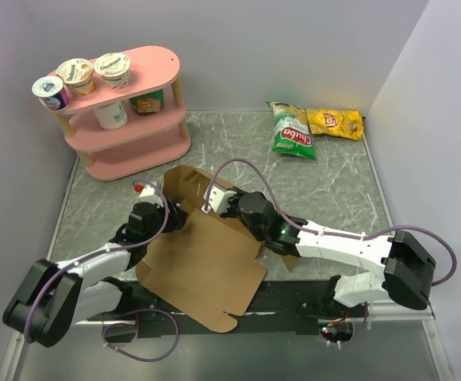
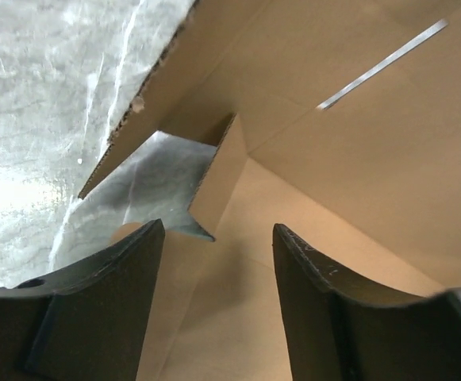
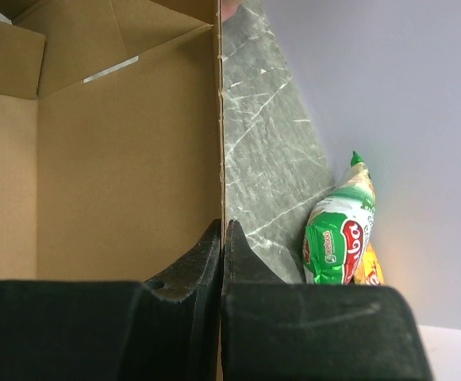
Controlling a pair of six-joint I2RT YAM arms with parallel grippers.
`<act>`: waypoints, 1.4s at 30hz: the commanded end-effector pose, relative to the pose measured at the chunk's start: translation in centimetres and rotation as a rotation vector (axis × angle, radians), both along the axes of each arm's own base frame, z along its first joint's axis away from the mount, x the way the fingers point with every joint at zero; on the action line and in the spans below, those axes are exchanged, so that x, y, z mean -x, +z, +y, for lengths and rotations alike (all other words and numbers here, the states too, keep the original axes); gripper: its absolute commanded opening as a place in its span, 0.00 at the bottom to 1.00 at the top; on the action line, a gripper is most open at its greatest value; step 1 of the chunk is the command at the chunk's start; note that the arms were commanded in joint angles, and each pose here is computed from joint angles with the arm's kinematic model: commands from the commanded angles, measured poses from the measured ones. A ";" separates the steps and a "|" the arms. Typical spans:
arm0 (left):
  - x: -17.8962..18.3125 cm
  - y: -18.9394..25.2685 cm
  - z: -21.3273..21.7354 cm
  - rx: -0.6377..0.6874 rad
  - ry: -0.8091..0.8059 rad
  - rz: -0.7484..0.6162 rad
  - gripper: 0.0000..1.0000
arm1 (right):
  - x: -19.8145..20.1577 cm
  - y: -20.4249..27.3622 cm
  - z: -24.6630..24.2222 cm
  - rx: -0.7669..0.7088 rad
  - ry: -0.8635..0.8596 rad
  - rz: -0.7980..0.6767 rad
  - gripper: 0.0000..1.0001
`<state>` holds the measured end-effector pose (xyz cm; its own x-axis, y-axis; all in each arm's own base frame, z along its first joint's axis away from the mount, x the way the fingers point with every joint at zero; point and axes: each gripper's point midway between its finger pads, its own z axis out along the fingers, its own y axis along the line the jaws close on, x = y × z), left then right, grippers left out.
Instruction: Fold the paper box
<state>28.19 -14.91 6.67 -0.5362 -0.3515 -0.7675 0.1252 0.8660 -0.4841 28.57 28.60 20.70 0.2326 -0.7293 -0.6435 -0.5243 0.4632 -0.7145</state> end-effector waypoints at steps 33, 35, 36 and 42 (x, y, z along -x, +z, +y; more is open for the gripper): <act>0.5 5.5 -4.7 -0.074 -0.102 -0.165 0.77 | -0.9 2.0 0.3 -0.129 -0.054 -0.014 0.00; 0.8 6.3 -3.7 -0.060 -0.077 -0.161 0.83 | -0.7 2.6 0.0 -0.149 -0.047 -0.028 0.00; 0.7 6.6 -3.3 -0.057 -0.063 -0.159 0.85 | -0.7 2.3 -0.3 -0.144 -0.051 -0.025 0.00; 1.1 10.9 -2.7 0.015 -0.096 -0.208 0.99 | -0.9 2.6 -1.9 -0.129 -0.084 -0.063 0.00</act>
